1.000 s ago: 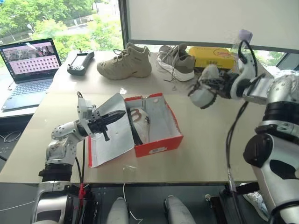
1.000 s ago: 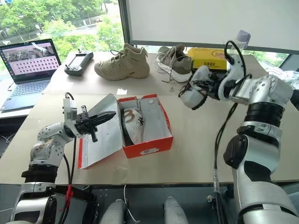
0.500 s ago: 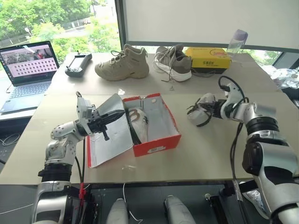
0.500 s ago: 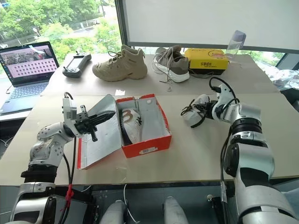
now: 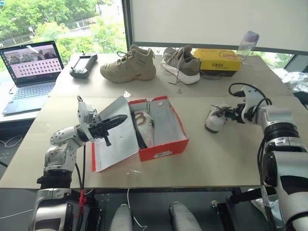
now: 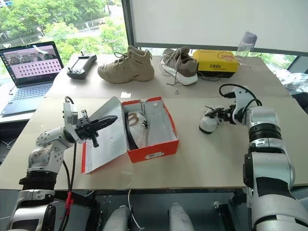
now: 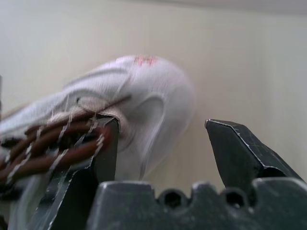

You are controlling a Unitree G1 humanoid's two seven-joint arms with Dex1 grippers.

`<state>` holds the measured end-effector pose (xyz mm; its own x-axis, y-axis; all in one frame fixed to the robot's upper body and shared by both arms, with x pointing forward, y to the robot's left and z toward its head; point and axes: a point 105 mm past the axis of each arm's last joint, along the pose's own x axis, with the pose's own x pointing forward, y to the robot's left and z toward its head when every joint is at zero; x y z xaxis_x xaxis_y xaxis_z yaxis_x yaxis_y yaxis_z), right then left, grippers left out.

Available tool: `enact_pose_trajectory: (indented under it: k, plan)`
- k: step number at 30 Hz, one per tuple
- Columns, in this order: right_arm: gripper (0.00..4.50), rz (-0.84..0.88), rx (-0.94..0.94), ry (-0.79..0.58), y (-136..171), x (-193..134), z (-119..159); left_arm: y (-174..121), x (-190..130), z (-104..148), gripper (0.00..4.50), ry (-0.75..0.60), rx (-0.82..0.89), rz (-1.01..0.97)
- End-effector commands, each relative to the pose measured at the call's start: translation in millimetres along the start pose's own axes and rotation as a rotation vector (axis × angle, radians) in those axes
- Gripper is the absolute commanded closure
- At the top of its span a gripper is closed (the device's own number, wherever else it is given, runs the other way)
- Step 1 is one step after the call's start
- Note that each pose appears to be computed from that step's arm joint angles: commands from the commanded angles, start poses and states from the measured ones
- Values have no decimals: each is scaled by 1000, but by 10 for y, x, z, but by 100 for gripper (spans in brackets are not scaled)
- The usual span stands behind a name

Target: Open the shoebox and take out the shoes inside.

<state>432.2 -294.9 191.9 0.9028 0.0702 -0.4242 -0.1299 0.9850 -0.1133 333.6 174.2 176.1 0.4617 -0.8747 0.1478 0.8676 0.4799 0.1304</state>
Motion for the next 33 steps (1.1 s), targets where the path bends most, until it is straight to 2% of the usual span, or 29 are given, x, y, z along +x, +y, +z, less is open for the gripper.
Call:
enact_pose_trajectory:
  k: [1, 6, 9, 11, 13, 16, 19, 20, 22, 23, 33]
  plan:
    - [111, 104, 4, -197, 122, -450, 706, -15, -52, 209, 450, -40, 59, 0]
    - [111, 233, -44, -269, 467, -729, 1001, -35, -109, 238, 450, -34, 63, 10]
    - [111, 355, -75, -318, 821, -844, 1157, -42, -133, 245, 450, -28, 66, 17]
    - [111, 505, -65, -308, 1274, -865, 1212, -46, -149, 259, 450, -26, 71, 24]
    - [111, 664, -71, -228, 1807, -828, 1092, -50, -158, 277, 450, -26, 75, 28]
    - [111, 775, -62, -141, 2186, -789, 893, -54, -158, 279, 450, -25, 74, 29]
    - [111, 814, -42, -58, 2371, -697, 688, -61, -157, 254, 450, -18, 72, 30]
    - [60, 823, -26, -34, 2411, -665, 628, -62, -157, 249, 450, -17, 71, 31]
    - [11, 843, -3, 6, 2470, -628, 540, -61, -160, 244, 450, -16, 72, 33]
    - [4, 850, 5, 28, 2505, -603, 496, -58, -163, 242, 450, -16, 71, 36]
    - [4, 955, 65, 241, 2961, -398, 109, -62, -170, 201, 450, -8, 66, 46]
